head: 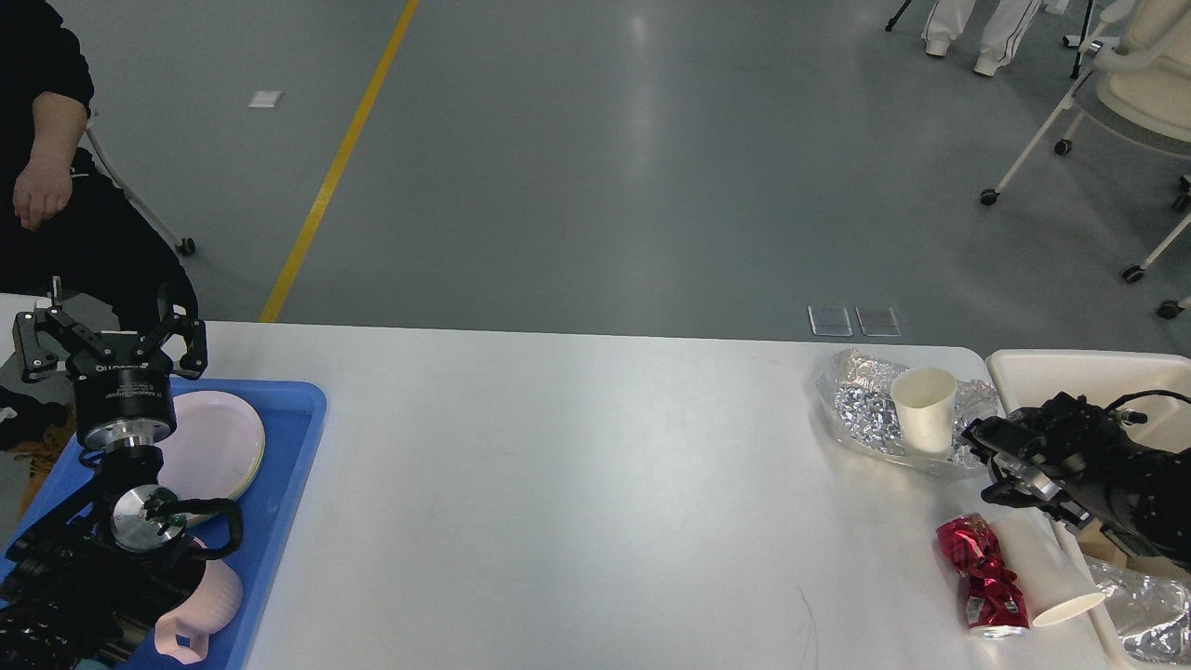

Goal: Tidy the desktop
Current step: 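Lower the right gripper and grasp the foil sheet holding the paper cup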

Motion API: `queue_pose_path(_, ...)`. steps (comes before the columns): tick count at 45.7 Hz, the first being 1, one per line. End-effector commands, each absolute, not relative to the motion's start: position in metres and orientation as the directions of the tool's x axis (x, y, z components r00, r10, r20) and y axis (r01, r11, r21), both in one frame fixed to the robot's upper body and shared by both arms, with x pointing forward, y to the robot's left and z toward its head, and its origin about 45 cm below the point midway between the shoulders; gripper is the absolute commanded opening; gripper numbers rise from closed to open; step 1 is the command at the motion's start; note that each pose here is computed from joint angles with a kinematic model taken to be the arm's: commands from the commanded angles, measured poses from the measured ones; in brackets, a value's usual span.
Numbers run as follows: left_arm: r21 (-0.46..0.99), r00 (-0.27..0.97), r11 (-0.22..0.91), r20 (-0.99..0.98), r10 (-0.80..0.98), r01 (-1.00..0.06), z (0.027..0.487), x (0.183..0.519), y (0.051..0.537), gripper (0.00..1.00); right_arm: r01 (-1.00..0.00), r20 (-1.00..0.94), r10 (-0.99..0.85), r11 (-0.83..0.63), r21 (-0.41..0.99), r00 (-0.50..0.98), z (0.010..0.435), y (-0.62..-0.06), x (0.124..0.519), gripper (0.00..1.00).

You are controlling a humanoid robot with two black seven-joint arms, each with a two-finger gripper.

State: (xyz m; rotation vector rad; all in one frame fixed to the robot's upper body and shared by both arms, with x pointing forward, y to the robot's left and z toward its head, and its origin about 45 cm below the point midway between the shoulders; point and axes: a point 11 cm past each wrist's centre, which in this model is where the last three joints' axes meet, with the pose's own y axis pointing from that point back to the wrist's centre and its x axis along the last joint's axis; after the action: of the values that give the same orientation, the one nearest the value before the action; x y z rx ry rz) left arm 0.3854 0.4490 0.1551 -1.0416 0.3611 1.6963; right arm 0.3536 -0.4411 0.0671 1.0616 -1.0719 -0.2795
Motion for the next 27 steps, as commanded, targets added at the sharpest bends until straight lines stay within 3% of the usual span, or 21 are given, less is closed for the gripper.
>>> queue_pose_path(1, -0.248, -0.056, -0.392, -0.782, 0.621, -0.886, 0.1551, 0.3854, 0.4491, 0.96, -0.291, 0.584, -0.644, 0.511, 0.809, 0.494, 0.0659, -0.4386, 0.3542, 1.00)
queue_pose_path(11, -0.248, -0.056, -0.391, -0.781, 0.622, -0.886, 0.1551, 0.3854, 0.4490, 0.96, -0.296, 0.585, -0.642, 0.508, 0.809, 0.496, 0.0645, -0.4342, 0.3552, 0.98)
queue_pose_path(23, -0.248, -0.056, -0.391, -0.781, 0.622, -0.886, 0.1551, 0.3854, 0.4490, 0.96, -0.311, 0.598, -0.637, 0.513, 0.800, 0.486, 0.0640, -0.4326, 0.3564, 0.89)
queue_pose_path(27, -0.248, -0.056, -0.392, -0.782, 0.621, -0.886, 0.1551, 0.3854, 0.4491, 0.96, -0.320, 0.610, -0.633, 0.522, 0.791, 0.476, 0.0653, -0.4327, 0.3580, 0.79)
